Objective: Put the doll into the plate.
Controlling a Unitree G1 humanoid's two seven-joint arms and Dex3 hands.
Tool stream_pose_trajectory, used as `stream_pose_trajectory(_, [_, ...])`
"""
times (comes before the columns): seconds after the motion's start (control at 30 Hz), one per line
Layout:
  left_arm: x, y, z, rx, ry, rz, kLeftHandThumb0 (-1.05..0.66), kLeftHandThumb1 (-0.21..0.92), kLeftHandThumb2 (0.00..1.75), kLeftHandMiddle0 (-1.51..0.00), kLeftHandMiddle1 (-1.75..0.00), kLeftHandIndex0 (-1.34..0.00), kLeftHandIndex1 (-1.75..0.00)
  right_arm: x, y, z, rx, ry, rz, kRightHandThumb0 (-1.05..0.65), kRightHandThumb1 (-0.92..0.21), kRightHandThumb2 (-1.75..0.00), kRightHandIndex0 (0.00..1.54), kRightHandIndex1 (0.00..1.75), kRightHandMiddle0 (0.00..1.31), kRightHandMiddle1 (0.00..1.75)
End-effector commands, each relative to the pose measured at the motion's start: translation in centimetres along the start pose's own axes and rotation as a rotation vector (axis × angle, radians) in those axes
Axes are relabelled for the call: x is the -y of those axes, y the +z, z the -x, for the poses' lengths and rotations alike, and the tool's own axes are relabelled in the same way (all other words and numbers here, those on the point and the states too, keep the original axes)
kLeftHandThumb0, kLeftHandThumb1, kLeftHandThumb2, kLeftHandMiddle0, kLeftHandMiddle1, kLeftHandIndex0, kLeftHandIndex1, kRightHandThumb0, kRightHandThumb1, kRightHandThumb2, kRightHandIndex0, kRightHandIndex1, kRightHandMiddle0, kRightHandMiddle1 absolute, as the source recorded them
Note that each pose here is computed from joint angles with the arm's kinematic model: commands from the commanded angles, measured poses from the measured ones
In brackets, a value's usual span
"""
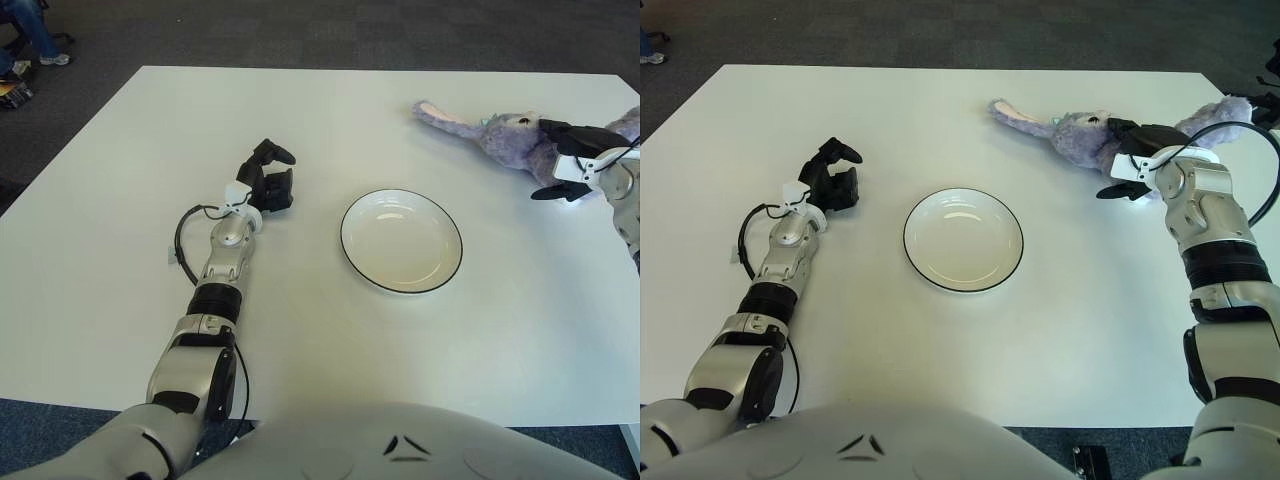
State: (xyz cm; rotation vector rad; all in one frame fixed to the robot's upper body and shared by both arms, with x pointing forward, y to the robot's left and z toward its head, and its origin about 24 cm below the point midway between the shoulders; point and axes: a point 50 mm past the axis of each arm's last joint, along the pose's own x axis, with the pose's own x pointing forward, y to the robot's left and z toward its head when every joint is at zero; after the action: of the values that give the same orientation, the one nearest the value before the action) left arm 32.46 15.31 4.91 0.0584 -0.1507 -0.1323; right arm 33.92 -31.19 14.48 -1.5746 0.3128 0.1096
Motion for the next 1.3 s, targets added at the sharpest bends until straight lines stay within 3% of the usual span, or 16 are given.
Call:
stream_pose_trajectory(0.0, [0.1,-2.3,1.7,-0.094,0.003,0.006,-0.42,0.5,1.08,-1.17,-1.75,-0.47,-1.75,-0.4,0.2,-0.5,-0.017,0.012,-0.02,-0.81,-0.42,-0.7,0.11,0.05,0.0,0.12])
stream_pose_trajectory(0.3, [0.2,-2.2,1.7,-0.091,0.009,0.001,-0.42,0.51,1.08,-1.16,-1.75,-0.46,-1.75,-2.6,-0.8,-1.7,-0.068,0.058,-0.067,-0.7,-0.32,-0.81,0.11,0.05,0.0,0.19])
stream_pose_trajectory(0.5, [0.2,-2.2,1.7,-0.09,0.002,0.009,-0.42,0.52,1.07,-1.17,-1.75,-0.46,-1.75,-2.8,-1.0,-2.2,-0.1,0.077,-0.081,-0.64,-0.28,-0.86,0.13,0.09,0.0,0.21])
stream_pose_trajectory(0.63, [0.1,-2.2,1.7,-0.091,0.0,0.014,-0.42,0.52,1.06,-1.17,-1.75,-0.45,-1.75,-2.9,-1.0,-2.5,-0.113,0.083,-0.076,-0.61,-0.25,-0.9,0.03,0.39,0.0,0.22])
stream_pose_trajectory(0.73, [0.1,-2.2,1.7,-0.091,-0.001,0.013,-0.42,0.52,1.06,-1.17,-1.75,-0.46,-1.75,-3.2,-1.0,-2.7,-0.134,0.089,-0.062,-0.57,-0.24,-0.93,0.04,0.77,0.0,0.2])
stream_pose_trajectory(0.77, [0.1,-2.2,1.7,-0.091,-0.001,0.012,-0.42,0.52,1.06,-1.17,-1.75,-0.46,-1.75,-3.3,-1.0,-2.7,-0.143,0.089,-0.056,-0.56,-0.24,-0.93,0.07,0.98,0.0,0.19])
stream_pose_trajectory(0.87, [0.1,-2.2,1.7,-0.091,-0.002,0.011,-0.42,0.52,1.06,-1.17,-1.75,-0.46,-1.75,-3.5,-1.0,-2.9,-0.17,0.085,-0.029,-0.54,-0.24,-0.95,0.1,1.26,0.0,0.16])
stream_pose_trajectory(1.1, [0.1,-2.2,1.7,-0.089,-0.003,0.009,-0.42,0.52,1.06,-1.17,-1.75,-0.46,-1.75,-3.9,-0.9,-3.1,-0.224,0.052,0.065,-0.55,-0.25,-0.94,0.01,1.39,0.0,0.13])
stream_pose_trajectory(1.27, [0.1,-2.2,1.7,-0.088,0.002,0.003,-0.42,0.52,1.07,-1.16,-1.75,-0.46,-1.75,-4.7,-0.9,-3.1,-0.256,0.029,0.115,-0.51,-0.26,-0.93,0.0,1.45,0.0,0.2])
